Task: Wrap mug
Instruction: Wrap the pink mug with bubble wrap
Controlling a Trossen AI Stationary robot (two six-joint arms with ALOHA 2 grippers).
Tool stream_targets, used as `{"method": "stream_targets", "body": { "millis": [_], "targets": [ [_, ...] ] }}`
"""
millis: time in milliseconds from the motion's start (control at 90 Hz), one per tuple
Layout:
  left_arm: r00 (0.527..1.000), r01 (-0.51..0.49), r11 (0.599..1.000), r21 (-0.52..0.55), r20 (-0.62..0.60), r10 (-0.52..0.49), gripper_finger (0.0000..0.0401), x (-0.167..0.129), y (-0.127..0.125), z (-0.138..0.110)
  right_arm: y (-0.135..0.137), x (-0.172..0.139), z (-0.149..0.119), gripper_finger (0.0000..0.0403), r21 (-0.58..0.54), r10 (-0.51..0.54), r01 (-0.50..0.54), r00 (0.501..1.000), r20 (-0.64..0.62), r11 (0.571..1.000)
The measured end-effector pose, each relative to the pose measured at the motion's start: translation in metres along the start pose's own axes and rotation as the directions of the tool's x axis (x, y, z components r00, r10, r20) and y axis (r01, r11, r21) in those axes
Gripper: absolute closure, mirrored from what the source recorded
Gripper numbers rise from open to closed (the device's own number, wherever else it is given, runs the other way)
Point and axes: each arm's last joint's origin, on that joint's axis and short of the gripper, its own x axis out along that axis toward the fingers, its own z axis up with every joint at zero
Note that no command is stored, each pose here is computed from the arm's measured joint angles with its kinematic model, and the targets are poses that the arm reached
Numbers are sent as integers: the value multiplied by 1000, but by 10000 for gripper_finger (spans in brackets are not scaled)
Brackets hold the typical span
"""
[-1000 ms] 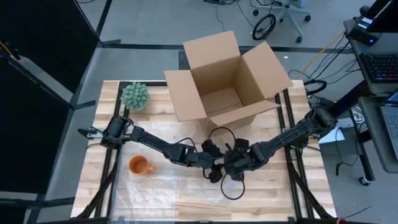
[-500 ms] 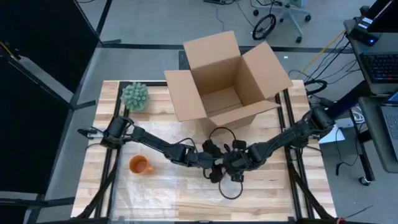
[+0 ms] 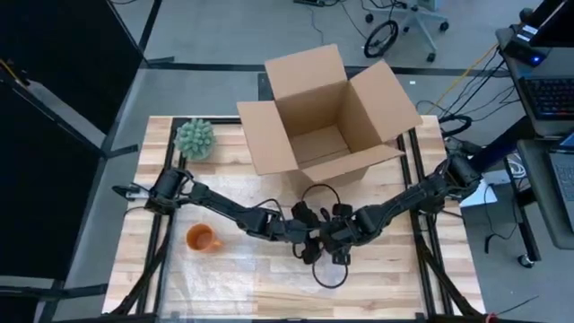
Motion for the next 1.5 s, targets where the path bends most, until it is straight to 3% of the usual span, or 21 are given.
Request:
{"method": "stream_targets", "body": {
  "millis": [144,311,544,789,944,1156,1500],
  "targets": [
    [1000,-2,1000,0,0,2,194,0,0,0,3,-14,9,156,-22,6,-6,1000,-12,1000],
    [1000,-3,1000,0,-1,3,194,0,0,0,1,-25,10,128,-35,-36,34,997,-62,999],
    [1000,-4,1000,-1,-3,4,194,0,0,0,-1,-44,17,122,-50,-122,121,993,-9,991],
    [1000,2,1000,-1,-2,-2,194,0,0,0,-7,-78,22,122,-30,-97,99,992,84,995],
    [1000,2,1000,-1,-2,-2,194,0,0,0,-10,-93,8,122,-7,-117,118,993,34,993],
    [1000,2,1000,-1,-2,-2,194,0,0,0,-8,-76,-13,122,7,-183,183,982,-37,983],
    [1000,2,1000,-1,-2,-2,194,0,0,0,-14,-39,-20,122,42,-176,173,983,57,984]
  ]
}}
